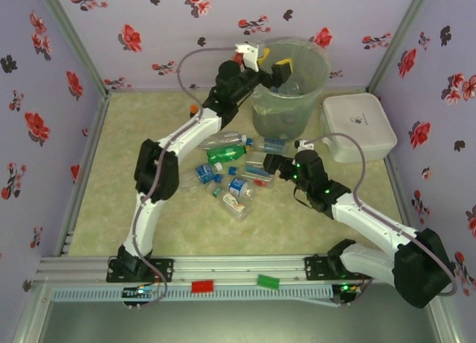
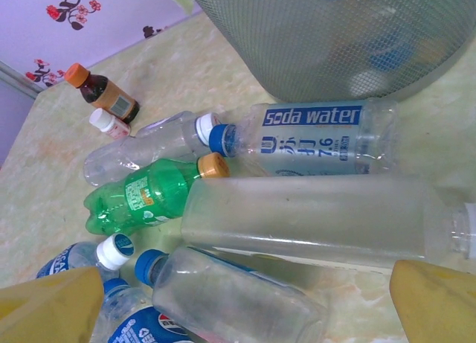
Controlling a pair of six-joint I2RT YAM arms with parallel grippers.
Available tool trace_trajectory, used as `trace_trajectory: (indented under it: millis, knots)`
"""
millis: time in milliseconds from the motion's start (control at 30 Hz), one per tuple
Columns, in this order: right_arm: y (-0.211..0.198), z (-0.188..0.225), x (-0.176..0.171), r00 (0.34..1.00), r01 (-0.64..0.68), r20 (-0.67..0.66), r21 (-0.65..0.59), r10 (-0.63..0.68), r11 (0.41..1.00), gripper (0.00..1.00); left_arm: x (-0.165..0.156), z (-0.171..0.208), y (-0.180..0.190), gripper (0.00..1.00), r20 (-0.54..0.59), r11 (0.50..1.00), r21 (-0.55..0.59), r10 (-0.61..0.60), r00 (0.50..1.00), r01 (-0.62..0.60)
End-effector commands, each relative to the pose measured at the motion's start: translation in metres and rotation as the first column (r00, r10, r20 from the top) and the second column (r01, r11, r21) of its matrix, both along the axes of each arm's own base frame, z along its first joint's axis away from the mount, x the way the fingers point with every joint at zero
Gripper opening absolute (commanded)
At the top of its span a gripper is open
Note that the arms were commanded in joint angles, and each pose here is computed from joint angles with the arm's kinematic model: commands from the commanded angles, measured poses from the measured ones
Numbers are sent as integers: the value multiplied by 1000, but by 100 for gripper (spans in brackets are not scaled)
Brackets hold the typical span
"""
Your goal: Put the plastic bottles in the bin
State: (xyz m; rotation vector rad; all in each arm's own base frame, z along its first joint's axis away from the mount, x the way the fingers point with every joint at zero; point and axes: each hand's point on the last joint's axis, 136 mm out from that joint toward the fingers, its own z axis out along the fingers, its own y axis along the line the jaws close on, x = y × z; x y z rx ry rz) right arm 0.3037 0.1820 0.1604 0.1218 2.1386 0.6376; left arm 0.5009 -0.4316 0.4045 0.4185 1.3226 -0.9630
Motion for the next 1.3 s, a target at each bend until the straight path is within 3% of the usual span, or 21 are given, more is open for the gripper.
trace_trajectory:
  millis: [0,100,300,433,567,867,1000,1133,1267]
  knots:
    - [14,0,1,999,-50,11,34,50,998,100,-31,74,48,100,133,996,-72,58,989,-49]
    - [28,-6,2,994,-109,-5,61,110,992,100,-43,65,82,100,87,990,-99,107,990,-99]
    - [66,-16,-8,961,-269,-43,91,274,959,99,-74,2,155,100,-44,963,-128,232,972,-236]
    - [98,-23,-26,910,-399,-98,47,402,916,93,-96,-46,188,100,-125,946,-39,316,940,-323]
    - [122,-34,-50,853,-504,-174,-32,492,863,89,-114,-98,222,100,-221,906,99,423,879,-411]
    - [143,-57,-90,738,-656,-355,-177,574,734,84,-155,-168,286,100,-373,827,179,559,741,-534]
    - [149,-67,-104,684,-711,-409,-186,605,678,83,-165,-189,302,100,-406,804,206,589,699,-557]
    - [151,-79,-106,664,-730,-460,-228,590,644,82,-169,-204,315,100,-430,786,223,610,665,-577]
    - [152,-89,-103,681,-728,-479,-357,554,586,79,-169,-214,324,100,-455,775,212,618,641,-596]
